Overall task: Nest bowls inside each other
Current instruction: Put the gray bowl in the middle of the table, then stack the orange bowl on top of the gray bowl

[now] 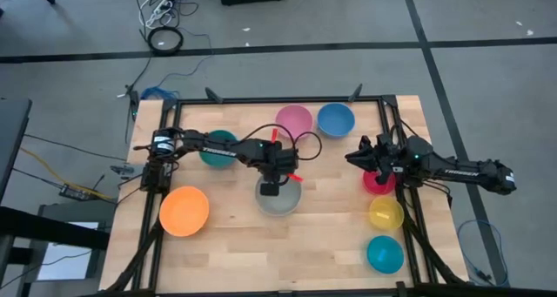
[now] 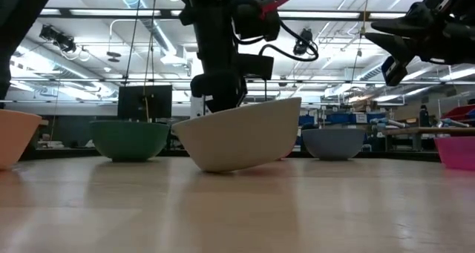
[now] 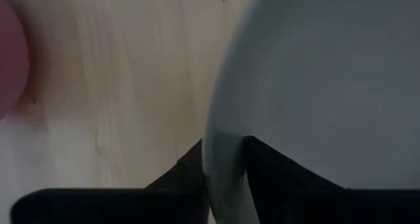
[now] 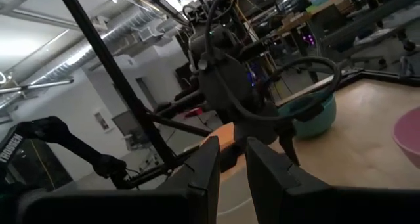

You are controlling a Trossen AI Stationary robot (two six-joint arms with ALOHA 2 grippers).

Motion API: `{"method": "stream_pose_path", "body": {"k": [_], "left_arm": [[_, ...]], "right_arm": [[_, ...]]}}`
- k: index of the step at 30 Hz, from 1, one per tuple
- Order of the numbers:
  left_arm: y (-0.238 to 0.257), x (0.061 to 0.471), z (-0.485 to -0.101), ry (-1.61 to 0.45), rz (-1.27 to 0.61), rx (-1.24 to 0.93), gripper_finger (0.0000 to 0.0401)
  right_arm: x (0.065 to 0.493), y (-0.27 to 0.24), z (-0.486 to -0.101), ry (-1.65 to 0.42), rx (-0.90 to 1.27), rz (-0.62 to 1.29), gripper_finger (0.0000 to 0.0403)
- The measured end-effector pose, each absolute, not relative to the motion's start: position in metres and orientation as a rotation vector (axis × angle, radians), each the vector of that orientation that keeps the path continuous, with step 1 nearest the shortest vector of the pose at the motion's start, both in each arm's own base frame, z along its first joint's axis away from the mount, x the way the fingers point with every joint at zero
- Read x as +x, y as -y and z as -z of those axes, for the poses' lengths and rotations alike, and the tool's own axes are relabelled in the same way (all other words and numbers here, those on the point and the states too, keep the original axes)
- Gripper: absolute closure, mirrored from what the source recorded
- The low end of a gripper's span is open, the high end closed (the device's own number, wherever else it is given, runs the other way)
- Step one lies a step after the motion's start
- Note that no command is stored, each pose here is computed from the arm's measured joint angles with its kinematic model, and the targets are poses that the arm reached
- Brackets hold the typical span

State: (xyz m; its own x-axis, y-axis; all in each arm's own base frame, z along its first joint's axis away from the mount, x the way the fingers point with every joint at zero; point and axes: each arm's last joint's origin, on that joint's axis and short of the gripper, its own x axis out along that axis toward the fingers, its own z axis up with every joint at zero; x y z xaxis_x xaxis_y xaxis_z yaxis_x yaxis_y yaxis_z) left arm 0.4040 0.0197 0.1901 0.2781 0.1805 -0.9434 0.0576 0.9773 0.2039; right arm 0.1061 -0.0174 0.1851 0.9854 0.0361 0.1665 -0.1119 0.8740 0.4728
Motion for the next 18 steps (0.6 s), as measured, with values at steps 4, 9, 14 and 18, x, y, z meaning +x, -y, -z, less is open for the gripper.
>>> {"method": "stream_pose_path", "body": {"k": [4, 9, 14, 18], "left_arm": [[-0.020, 0.404, -0.190, -1.288, -0.094, 0.204, 0.0264], [-0.020, 0.407, -0.200, -1.281, -0.116, 0.201, 0.0217], [-0.020, 0.407, -0.230, -1.315, -0.143, 0.167, 0.0194], [-0.017, 0.401, -0.256, -1.378, -0.152, 0.146, 0.0193]], "right_arm": [[0.107, 0.017, -0.183, 0.135, 0.507, -0.072, 0.0337], [0.107, 0.018, -0.182, 0.120, 0.506, -0.067, 0.0337], [0.107, 0.018, -0.180, 0.109, 0.508, -0.055, 0.0337], [0.108, 0.018, -0.178, 0.091, 0.509, -0.047, 0.0337]]}}
